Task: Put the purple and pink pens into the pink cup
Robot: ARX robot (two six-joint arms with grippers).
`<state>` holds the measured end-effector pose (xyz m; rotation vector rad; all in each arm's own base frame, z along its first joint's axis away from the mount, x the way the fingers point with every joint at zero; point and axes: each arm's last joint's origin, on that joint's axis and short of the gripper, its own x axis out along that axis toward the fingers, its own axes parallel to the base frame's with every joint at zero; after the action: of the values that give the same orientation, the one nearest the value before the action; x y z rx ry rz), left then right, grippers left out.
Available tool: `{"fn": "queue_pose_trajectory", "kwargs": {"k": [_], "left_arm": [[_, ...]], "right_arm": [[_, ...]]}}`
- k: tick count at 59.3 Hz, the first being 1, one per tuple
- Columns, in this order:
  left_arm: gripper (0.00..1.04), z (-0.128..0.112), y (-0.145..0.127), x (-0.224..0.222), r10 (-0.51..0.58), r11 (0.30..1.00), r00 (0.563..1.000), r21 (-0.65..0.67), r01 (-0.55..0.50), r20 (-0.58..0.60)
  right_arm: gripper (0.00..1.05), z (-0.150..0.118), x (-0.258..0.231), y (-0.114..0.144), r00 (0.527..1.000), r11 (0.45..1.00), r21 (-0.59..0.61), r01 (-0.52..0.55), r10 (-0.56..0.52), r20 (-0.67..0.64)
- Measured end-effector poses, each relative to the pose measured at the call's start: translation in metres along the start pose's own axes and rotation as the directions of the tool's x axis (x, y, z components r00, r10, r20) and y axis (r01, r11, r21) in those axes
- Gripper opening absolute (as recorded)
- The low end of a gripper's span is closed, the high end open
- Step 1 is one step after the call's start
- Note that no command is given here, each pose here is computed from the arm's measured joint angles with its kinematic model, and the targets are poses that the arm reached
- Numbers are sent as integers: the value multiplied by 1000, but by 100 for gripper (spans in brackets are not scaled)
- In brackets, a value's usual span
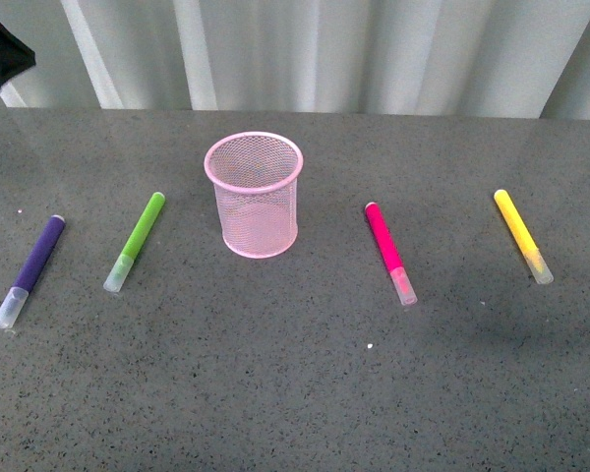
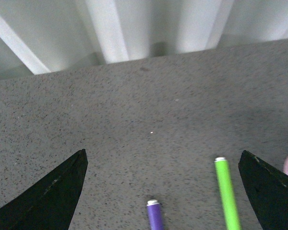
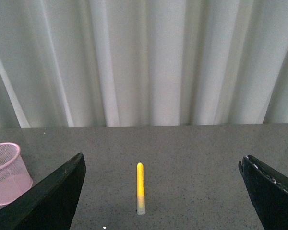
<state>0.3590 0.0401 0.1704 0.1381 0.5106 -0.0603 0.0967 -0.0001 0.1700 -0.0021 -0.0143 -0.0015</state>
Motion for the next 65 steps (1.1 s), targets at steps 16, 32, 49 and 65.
{"fn": "queue_pose_trajectory", "kwargs": {"k": [16,32,49,65], "left_arm": [[98,-28,32,53,75,995,966,80,-57,-249],[98,-45,25,48,-46,999,938,-7,47,-344],[98,-58,15,52,-53,998,920,-5,55,-388],[98,-69,3,62,-40,999,913,12,49,-405]], "right_arm": [[97,0,0,0,1000,1000,0,0,0,0],[97,0,0,0,1000,1000,0,0,0,0],[97,0,0,0,1000,1000,0,0,0,0],[97,0,0,0,1000,1000,0,0,0,0]]}}
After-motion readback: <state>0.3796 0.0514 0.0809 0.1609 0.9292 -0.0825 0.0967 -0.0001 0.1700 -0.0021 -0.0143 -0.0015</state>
